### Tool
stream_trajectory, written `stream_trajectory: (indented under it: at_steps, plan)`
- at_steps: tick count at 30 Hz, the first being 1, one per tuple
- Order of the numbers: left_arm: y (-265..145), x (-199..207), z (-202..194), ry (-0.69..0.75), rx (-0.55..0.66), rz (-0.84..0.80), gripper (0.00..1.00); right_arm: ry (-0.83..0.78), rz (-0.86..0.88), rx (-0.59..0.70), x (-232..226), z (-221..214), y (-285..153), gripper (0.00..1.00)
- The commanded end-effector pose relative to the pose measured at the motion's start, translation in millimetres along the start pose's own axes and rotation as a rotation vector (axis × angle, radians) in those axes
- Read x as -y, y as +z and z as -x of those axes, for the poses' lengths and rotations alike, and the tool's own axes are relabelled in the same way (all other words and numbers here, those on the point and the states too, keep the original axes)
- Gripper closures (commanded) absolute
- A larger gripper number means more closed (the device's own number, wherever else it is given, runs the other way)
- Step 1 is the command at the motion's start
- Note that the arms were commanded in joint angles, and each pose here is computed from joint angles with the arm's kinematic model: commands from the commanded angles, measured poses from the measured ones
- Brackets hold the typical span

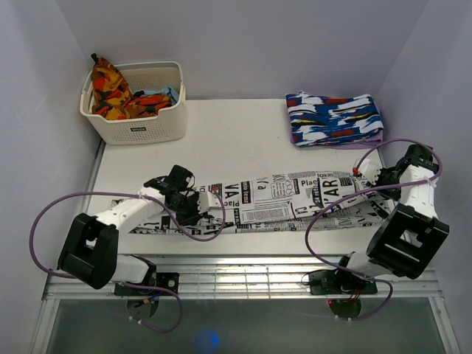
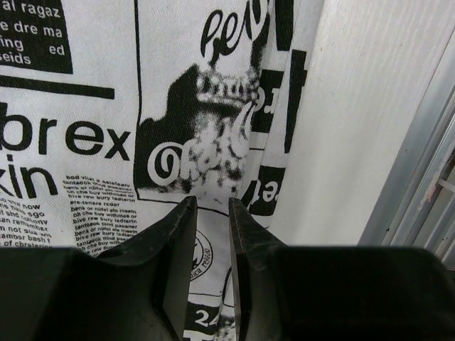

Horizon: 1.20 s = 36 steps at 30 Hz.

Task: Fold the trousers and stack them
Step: Fold the trousers

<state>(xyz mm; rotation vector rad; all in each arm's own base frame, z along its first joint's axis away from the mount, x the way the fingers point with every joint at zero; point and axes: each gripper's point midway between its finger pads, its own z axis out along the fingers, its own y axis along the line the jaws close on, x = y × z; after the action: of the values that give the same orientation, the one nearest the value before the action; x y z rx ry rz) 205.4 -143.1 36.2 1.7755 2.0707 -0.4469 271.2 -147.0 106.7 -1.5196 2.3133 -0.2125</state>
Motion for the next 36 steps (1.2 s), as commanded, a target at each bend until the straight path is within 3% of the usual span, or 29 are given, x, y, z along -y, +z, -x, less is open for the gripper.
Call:
stream_trajectory:
  at_steps: [1,36]
  plan:
    - [-7.0,4.7,13.2,0.027,0.069,-0.009,0.64,-0.010,-0.028,-0.017,8.9,-1.8,-2.2,0.92]
    - [13.0,7.0,15.4,0.086,0.046,-0.058,0.66,0.020,-0.012,-0.026,14.8,-4.3,3.4,0.92]
